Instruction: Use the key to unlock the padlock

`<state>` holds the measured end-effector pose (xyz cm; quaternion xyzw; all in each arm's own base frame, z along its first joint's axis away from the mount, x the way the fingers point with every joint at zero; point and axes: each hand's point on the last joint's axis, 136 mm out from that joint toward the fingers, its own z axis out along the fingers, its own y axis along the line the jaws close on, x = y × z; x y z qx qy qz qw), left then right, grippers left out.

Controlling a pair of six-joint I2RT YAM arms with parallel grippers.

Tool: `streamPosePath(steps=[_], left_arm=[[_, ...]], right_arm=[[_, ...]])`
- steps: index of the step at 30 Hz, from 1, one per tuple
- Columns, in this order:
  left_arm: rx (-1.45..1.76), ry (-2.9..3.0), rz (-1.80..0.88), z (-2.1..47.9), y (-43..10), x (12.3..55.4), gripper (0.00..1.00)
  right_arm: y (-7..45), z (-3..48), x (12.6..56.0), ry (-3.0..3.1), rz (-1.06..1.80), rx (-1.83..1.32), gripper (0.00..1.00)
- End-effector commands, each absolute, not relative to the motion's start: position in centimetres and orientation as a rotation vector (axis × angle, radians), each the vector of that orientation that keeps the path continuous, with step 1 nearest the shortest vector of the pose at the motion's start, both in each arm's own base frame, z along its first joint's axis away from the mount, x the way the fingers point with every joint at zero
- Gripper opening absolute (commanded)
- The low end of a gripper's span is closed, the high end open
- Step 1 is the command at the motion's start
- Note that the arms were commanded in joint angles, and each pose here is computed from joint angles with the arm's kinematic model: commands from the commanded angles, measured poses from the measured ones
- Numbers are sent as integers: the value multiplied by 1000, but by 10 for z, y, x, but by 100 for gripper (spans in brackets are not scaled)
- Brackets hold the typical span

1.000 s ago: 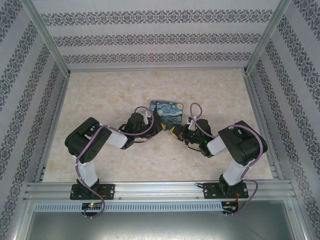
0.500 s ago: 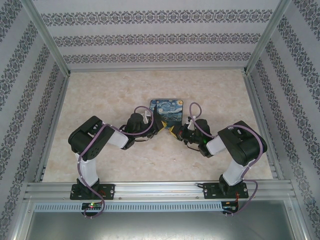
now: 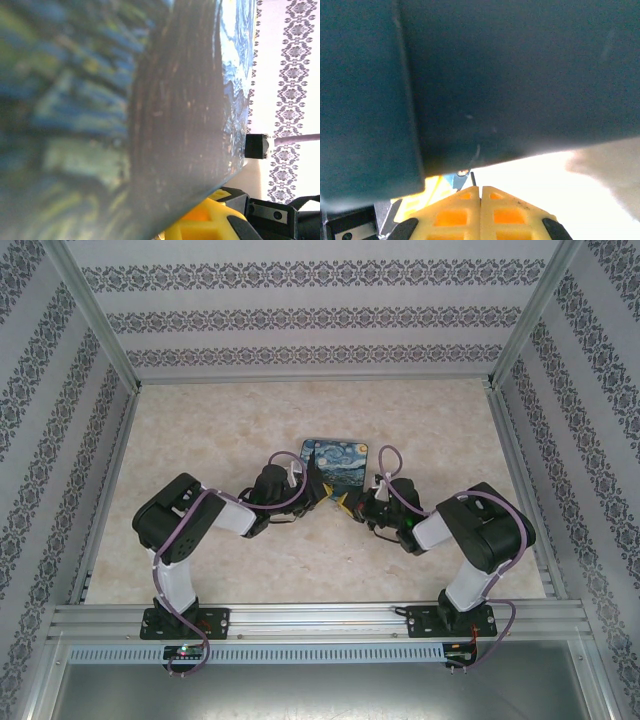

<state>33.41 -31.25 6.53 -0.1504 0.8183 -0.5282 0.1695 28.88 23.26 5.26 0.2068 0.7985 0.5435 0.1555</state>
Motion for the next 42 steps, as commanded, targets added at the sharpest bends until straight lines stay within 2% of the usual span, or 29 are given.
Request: streamPosePath(steps=[1,28,42], left_arm=[[-371,2341,-1469,73,-315,334,0],[-351,2353,-1458,72,-316,333,0],[-352,2359,-1452,72,-315,333,0]], right_arm=[[224,49,282,2285,1528,564,0],[244,65,302,2256,1564,526,0],[231,48,279,2309,1525,546,0]])
